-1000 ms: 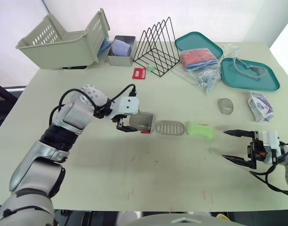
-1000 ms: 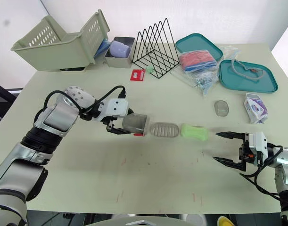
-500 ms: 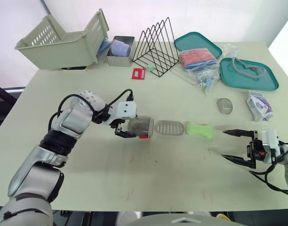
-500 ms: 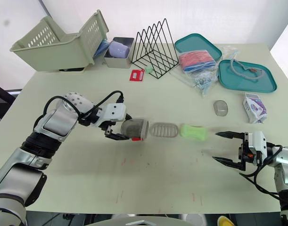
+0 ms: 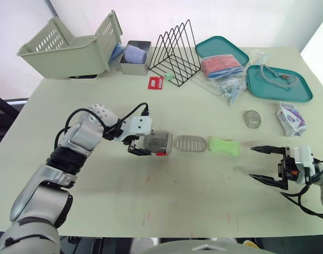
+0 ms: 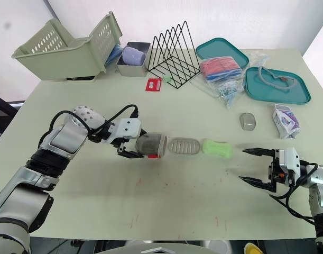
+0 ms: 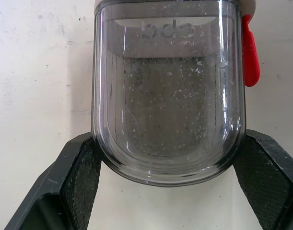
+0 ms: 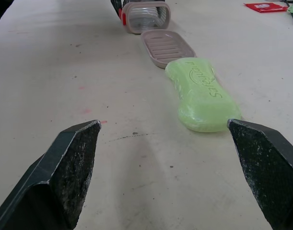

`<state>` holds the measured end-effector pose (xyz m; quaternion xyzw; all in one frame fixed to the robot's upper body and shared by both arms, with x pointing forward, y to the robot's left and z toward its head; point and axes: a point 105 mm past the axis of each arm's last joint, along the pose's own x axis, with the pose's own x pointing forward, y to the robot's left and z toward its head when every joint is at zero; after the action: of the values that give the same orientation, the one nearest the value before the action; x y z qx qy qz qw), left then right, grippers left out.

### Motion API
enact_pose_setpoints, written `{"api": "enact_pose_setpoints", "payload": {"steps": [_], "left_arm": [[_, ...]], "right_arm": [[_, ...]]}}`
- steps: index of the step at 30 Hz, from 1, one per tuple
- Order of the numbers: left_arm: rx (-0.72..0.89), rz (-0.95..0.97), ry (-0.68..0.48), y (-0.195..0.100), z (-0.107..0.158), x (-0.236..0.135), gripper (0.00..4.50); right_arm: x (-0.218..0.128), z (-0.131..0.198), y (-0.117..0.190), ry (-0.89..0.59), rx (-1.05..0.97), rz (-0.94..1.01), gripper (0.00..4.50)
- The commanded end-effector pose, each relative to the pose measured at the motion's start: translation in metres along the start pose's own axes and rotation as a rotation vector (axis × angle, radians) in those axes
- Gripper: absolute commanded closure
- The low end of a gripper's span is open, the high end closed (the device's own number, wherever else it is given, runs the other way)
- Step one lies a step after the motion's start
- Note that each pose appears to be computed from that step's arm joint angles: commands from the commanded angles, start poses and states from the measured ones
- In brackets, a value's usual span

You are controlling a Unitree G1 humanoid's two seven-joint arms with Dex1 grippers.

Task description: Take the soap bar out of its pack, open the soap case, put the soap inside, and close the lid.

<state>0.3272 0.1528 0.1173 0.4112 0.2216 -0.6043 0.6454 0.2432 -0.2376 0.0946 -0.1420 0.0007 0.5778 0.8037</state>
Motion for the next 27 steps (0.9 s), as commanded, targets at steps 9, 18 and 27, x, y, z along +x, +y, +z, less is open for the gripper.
{"api": "enact_pose_setpoints", "payload": {"steps": [9, 18, 27], "left_arm": [[-0.037, 0.022, 0.039, 0.004, -0.013, -0.014, 0.38], [-0.068, 0.059, 0.025, 0.000, -0.016, -0.038, 0.38], [-0.171, 0.232, -0.429, 0.002, 0.030, -0.075, 0.38]], "right_arm": [[-0.001, 0.006, -0.001, 0.000, -0.021, 0.001, 0.04], [0.000, 0.008, -0.004, -0.001, -0.024, 0.002, 0.04], [0.010, 0.027, -0.018, 0.021, -0.076, 0.041, 0.04]]}}
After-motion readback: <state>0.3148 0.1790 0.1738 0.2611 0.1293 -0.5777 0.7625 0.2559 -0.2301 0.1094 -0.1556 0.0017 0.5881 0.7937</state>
